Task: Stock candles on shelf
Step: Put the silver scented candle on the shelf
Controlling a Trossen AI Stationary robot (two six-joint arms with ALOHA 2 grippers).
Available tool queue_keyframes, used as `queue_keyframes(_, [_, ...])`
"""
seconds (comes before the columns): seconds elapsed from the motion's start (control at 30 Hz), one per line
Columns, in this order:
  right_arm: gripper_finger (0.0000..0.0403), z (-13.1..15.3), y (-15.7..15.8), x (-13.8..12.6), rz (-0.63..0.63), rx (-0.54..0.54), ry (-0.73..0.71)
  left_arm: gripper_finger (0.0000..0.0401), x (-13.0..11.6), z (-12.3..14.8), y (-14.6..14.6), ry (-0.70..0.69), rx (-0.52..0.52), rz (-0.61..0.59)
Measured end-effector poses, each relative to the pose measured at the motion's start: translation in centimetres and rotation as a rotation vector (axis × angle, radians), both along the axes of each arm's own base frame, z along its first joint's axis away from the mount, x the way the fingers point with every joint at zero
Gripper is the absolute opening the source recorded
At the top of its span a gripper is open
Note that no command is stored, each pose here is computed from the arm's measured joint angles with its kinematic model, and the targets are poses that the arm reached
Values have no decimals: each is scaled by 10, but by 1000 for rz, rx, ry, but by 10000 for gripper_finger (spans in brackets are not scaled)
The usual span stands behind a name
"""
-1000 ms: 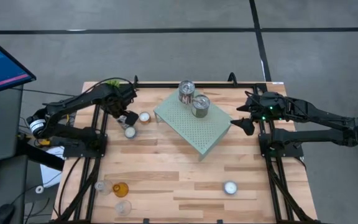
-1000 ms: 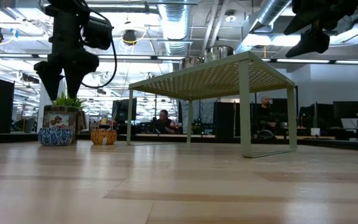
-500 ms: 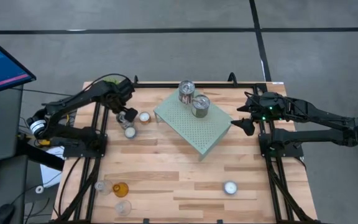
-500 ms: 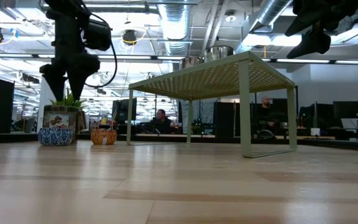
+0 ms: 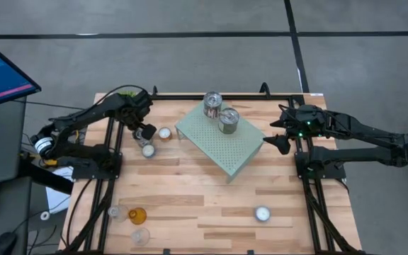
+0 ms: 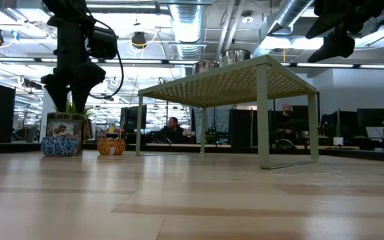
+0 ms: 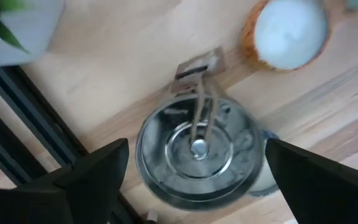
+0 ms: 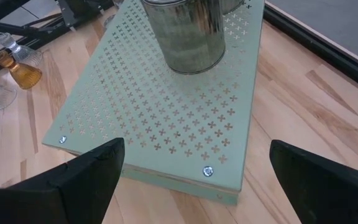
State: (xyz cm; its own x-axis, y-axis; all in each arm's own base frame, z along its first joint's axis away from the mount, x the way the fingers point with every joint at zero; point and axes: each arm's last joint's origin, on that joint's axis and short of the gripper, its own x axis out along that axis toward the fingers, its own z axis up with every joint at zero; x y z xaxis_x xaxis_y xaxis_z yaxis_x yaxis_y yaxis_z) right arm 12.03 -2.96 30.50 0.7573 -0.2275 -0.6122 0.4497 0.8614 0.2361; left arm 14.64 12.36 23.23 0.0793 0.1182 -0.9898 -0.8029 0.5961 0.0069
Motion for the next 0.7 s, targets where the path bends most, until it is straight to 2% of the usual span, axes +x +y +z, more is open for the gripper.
queue_keyframes(0.17, [390,0,0,0,0,0,0,379,-2,-13,-3,-10,-35,1])
queue_keyframes(0.57, [390,0,0,0,0,0,0,379,0,-16,-2,-7,-31,-56])
queue_keyframes(0.7, [390,0,0,0,0,0,0,379,2,-23,-1,0,-77,-91])
